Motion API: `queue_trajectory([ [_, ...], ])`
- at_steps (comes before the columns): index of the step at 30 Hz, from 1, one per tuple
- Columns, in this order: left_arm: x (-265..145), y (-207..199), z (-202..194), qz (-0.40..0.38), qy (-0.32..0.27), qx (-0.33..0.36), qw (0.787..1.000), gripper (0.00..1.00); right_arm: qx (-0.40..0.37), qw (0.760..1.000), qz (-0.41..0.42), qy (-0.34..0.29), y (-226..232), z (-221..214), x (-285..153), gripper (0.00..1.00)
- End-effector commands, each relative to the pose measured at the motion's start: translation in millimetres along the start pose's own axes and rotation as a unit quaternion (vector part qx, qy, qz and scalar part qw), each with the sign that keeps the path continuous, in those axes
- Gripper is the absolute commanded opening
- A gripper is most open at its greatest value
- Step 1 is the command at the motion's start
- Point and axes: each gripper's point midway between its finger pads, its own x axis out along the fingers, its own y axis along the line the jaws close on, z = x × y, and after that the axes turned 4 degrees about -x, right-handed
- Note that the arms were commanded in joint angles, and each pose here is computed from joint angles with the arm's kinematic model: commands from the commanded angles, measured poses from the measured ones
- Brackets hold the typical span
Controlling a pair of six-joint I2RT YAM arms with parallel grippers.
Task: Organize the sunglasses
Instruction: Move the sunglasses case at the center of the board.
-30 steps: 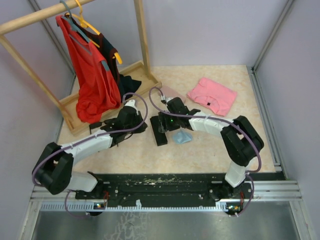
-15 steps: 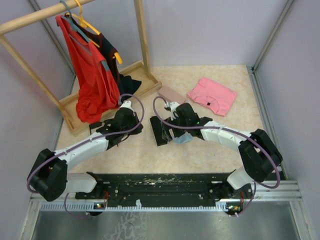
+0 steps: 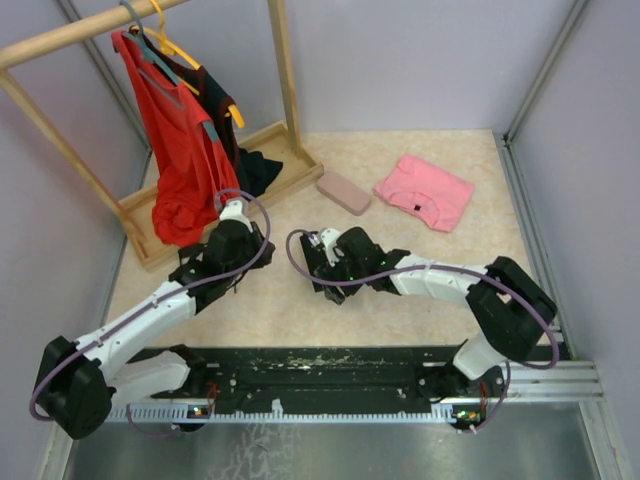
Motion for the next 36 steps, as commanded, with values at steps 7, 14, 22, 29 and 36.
queue_trajectory([
  [7,-18,22,12,0.041,-0.035,-0.022,0.998,0.27,-0.036,0.999,-0.019,-0.025,-11,36,24,0.49],
  [14,-32,36,14,0.055,-0.066,-0.046,0.995,0.30,-0.032,0.999,-0.023,-0.024,-15,41,44,0.46],
  [22,-36,38,17,0.059,-0.070,-0.040,0.995,0.31,-0.046,0.998,-0.039,-0.031,-27,73,69,0.47],
  [29,-38,39,16,0.060,-0.067,-0.040,0.995,0.30,-0.060,0.995,-0.067,-0.031,-54,98,94,0.60],
  [36,-43,46,19,0.074,-0.076,-0.037,0.994,0.32,-0.063,0.994,-0.056,-0.068,-56,121,68,0.76],
])
